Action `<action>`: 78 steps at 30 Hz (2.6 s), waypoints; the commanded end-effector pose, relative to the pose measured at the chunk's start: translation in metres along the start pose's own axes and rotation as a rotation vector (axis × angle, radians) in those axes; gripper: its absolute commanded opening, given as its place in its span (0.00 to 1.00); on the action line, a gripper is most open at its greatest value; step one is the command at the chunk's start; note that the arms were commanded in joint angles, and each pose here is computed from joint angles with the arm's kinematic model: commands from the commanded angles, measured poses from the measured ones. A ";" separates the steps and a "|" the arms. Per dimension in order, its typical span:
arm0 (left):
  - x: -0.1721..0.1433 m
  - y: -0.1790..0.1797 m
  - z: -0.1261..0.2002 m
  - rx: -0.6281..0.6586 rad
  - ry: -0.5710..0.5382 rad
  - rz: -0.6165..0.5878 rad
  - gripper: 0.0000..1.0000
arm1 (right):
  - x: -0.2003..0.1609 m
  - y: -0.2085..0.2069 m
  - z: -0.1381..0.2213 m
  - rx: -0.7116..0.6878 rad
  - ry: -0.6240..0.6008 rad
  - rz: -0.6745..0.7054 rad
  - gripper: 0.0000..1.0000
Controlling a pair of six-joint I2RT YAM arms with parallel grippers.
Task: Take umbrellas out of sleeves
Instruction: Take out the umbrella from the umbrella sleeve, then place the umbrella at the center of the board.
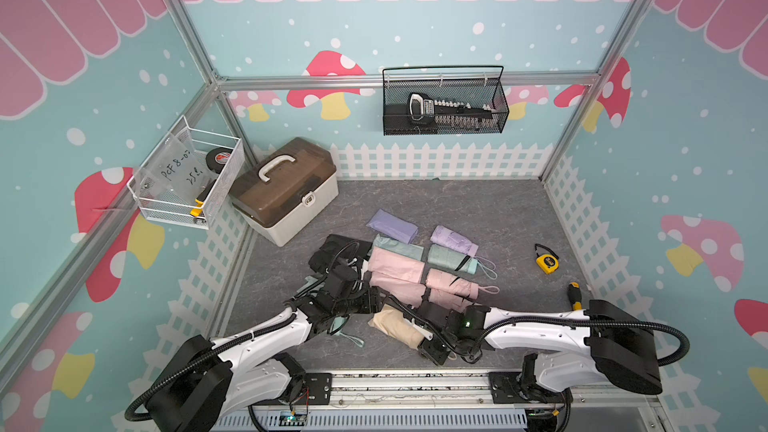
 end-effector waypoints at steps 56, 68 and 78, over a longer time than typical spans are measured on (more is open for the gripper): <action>0.009 0.015 0.002 0.142 -0.034 -0.053 0.00 | -0.013 -0.009 0.005 -0.068 0.060 -0.035 0.40; 0.014 0.014 0.003 0.138 -0.042 -0.049 0.00 | -0.024 -0.008 0.010 -0.069 0.156 -0.052 0.40; 0.016 0.013 0.003 0.137 -0.045 -0.051 0.00 | -0.031 -0.027 0.026 -0.214 0.214 -0.084 0.44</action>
Point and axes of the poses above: each gripper's point midway between its finger pads, its own z axis back along the fingers, its own y axis along the line the jaws close on, x = y × z, the point moved 3 cm from there along z, back along the fingers, and after that the axes turned 8 degrees about z, right-handed, at the moved point
